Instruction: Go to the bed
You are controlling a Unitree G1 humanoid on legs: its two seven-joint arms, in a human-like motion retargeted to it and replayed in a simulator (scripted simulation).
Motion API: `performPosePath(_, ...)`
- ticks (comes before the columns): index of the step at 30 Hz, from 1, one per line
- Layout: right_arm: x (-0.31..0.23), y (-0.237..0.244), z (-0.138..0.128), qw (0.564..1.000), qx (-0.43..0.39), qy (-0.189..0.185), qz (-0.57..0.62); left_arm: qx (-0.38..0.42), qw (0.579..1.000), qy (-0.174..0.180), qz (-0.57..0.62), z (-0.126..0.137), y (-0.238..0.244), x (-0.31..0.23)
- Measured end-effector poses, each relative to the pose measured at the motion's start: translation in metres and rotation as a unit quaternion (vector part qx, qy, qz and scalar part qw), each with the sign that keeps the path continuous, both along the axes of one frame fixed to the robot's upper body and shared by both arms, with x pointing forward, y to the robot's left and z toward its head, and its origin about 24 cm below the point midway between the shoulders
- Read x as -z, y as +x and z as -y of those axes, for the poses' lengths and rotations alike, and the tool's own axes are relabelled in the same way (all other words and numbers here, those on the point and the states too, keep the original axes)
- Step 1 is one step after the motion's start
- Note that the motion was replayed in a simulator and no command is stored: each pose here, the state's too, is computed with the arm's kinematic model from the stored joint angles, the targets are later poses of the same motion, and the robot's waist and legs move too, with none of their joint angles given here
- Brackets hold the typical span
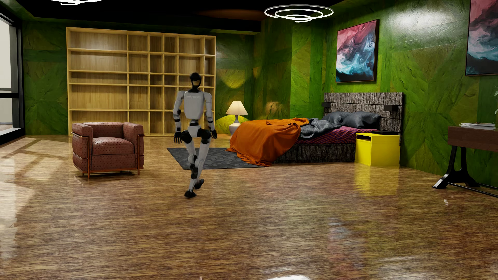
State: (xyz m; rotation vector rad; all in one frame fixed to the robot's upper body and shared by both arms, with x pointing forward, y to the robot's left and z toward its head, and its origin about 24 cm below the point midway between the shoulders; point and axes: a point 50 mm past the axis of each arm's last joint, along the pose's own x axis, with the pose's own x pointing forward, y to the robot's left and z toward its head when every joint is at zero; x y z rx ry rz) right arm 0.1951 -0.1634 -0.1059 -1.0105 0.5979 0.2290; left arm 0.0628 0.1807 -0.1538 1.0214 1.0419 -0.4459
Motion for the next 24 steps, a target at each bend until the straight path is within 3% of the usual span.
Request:
performPosePath(6,0.024,-0.037,0.004,0.995,-0.002,-0.022,-0.098,-0.036,0.998,0.008,-0.060,0.009,-0.015,0.012)
performPosePath(10,0.028,-0.056,0.006,0.966,-0.185,-0.064,-0.166,-0.015,1.000,-0.005,-0.012,0.026,0.025,0.009)
performPosePath(11,0.025,-0.058,0.011,0.968,-0.182,-0.062,-0.160,0.006,1.000,-0.006,0.010,0.032,0.041,0.006)
performPosePath(15,0.019,-0.077,0.040,0.994,0.044,-0.036,-0.095,0.046,0.992,0.003,0.116,0.042,0.111,-0.018)
performPosePath(17,0.022,-0.088,0.049,0.988,0.105,-0.037,-0.104,0.051,0.980,-0.012,0.190,0.047,0.144,-0.039)
performPosePath(20,0.034,-0.102,0.049,0.981,0.097,-0.044,-0.162,0.095,0.950,-0.034,0.294,0.057,0.183,-0.074)
performPosePath(24,0.044,-0.116,0.042,0.971,0.088,-0.040,-0.220,0.135,0.929,-0.064,0.339,0.069,0.192,-0.093)
